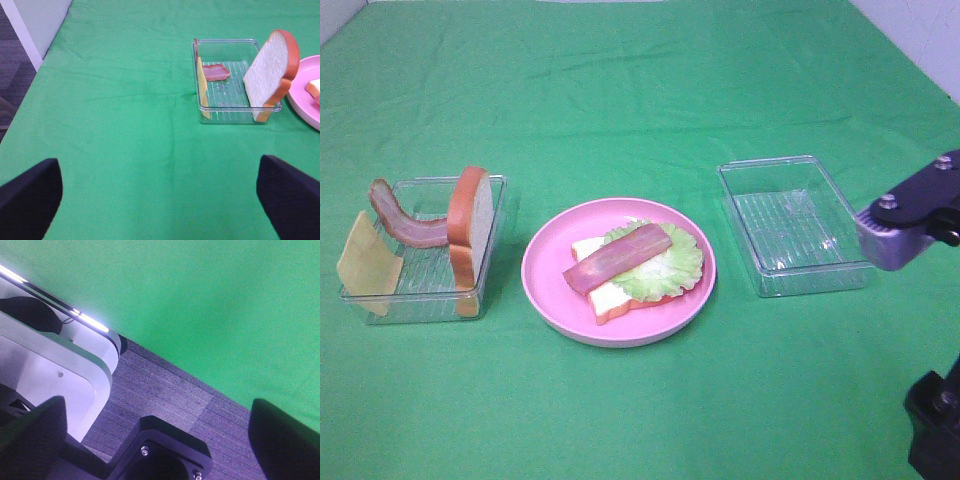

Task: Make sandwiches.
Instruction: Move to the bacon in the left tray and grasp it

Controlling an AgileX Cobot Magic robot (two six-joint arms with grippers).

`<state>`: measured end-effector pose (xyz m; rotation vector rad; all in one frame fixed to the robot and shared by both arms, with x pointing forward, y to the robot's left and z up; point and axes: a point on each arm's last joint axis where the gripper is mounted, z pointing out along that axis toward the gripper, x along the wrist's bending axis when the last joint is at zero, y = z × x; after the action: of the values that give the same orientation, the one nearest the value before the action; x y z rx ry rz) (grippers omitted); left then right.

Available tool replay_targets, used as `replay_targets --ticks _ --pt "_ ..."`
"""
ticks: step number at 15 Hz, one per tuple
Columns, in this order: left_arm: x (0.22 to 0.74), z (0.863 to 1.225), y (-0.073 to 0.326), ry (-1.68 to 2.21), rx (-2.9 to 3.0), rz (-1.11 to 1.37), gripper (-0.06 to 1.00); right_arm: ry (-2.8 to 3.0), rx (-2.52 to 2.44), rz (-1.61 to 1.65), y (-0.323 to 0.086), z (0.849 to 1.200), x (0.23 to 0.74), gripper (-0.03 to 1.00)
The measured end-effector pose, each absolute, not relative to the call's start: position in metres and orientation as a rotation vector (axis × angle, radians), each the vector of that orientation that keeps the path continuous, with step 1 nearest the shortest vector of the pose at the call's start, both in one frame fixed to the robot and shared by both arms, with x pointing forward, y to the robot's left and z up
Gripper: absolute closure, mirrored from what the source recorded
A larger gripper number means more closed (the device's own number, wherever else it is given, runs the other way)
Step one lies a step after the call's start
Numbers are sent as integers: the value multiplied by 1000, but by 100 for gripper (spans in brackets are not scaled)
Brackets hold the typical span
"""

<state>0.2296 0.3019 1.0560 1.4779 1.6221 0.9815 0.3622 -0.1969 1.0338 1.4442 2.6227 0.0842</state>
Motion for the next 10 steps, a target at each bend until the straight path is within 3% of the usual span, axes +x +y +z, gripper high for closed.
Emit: replay_targets --ticks 5,10 --pt "230 1056 302 1622 1478 982 -4 2490 1456 301 -229 1051 337 3" --pt "230 1056 302 1622 1478 982 -4 1848 1755 608 -303 1085 290 3"
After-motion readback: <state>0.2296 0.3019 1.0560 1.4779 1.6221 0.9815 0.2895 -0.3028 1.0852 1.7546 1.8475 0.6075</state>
